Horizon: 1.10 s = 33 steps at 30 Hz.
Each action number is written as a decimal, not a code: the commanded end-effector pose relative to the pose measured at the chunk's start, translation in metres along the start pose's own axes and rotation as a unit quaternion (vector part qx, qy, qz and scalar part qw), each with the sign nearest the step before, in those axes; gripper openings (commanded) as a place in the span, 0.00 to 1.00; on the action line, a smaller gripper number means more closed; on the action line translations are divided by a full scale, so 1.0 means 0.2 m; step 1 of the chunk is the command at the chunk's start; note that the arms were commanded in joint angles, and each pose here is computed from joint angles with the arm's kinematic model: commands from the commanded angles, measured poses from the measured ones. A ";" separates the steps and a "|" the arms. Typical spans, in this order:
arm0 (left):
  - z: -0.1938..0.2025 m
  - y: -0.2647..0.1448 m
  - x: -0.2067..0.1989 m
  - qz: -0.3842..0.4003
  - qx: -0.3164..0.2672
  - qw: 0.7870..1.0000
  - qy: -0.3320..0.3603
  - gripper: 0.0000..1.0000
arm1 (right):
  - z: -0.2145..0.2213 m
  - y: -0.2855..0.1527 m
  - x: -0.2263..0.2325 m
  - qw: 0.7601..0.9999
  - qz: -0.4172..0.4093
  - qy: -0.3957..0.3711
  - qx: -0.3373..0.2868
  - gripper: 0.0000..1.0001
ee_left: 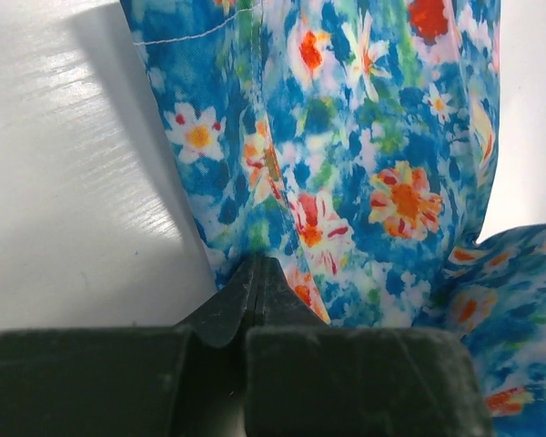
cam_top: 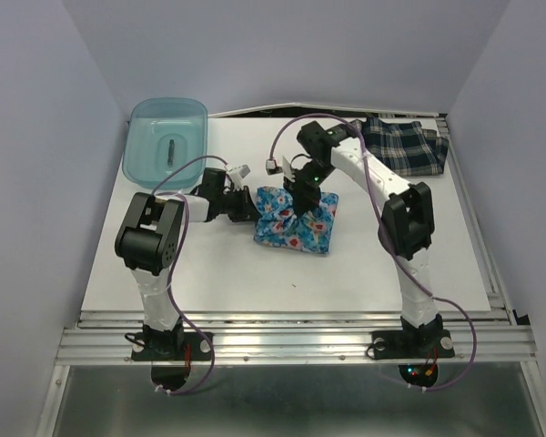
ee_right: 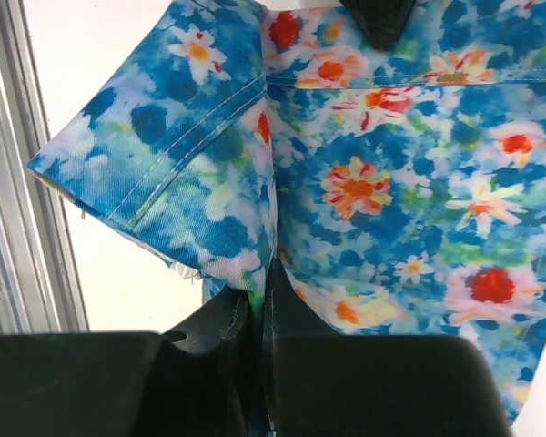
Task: Fold and stack the skirts
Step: Fold the skirt
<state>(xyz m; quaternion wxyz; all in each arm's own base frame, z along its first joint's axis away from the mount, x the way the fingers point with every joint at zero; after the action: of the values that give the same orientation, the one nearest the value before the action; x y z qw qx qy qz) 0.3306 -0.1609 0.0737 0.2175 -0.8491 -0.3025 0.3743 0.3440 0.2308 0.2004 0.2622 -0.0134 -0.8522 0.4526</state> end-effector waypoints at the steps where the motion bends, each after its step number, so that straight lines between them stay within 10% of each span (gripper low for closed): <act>1: 0.23 0.03 0.10 -0.064 0.092 0.993 -0.020 0.00 | 0.03 0.00 -0.13 1.000 -0.003 0.013 0.015 0.01; 33: 0.27 0.08 0.16 -0.077 0.127 0.989 -0.021 0.00 | -0.05 -0.03 -0.47 0.994 0.092 -0.055 -0.035 0.08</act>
<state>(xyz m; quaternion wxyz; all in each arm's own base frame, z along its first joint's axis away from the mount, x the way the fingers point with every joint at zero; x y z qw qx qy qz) 0.3406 -0.1645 0.0723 0.2245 -0.8560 -0.2824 0.3703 0.4292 0.1998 0.1386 0.2415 -0.0675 -0.8515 0.4605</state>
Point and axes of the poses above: each gripper's point midway between its finger pads, its own y axis out along the fingers, its own x axis along the line the jaws close on, z = x × y, the point moved 9 cm from there along -y, back along the fingers, and after that the axes turned 15 degrees about y, right-handed, at the moved point
